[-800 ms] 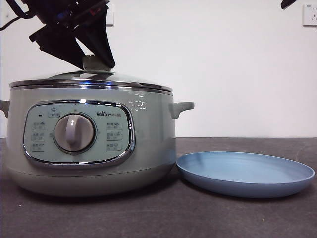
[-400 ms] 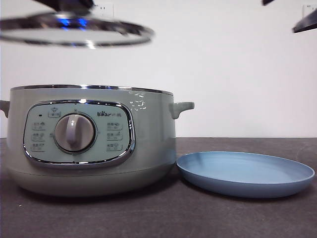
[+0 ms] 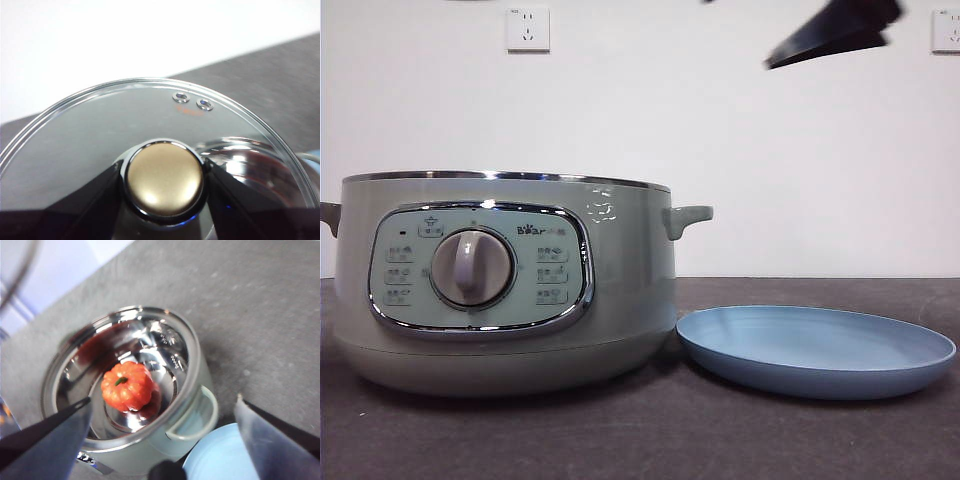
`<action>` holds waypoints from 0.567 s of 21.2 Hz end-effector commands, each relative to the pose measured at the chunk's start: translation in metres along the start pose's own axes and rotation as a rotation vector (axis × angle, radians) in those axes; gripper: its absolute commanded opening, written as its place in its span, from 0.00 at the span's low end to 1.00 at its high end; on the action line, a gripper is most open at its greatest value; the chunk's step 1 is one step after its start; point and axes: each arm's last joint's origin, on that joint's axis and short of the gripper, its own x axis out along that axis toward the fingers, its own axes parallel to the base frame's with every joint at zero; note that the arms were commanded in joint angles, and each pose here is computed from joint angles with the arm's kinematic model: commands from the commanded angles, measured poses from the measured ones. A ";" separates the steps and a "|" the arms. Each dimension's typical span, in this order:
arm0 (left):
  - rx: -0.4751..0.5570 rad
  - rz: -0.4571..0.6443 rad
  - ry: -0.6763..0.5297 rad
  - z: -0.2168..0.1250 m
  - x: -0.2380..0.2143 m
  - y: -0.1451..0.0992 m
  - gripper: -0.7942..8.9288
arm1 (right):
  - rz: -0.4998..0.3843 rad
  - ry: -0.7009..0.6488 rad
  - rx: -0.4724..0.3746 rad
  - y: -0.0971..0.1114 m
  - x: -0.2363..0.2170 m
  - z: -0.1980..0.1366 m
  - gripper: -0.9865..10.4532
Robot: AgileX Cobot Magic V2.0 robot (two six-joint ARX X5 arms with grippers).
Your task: Take the pumpkin out from the steamer,put the pumpkin in the blue plate,close the lid
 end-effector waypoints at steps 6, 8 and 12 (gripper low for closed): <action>-0.018 0.154 -0.103 0.000 -0.044 0.017 0.07 | 0.125 0.230 -0.220 0.040 0.079 0.046 0.53; -0.011 0.153 -0.082 -0.003 -0.046 0.017 0.07 | 0.103 0.283 -0.280 0.052 0.103 0.055 0.53; -0.002 0.152 -0.058 -0.005 -0.046 0.017 0.07 | 0.049 0.361 -0.381 0.070 0.152 0.054 0.53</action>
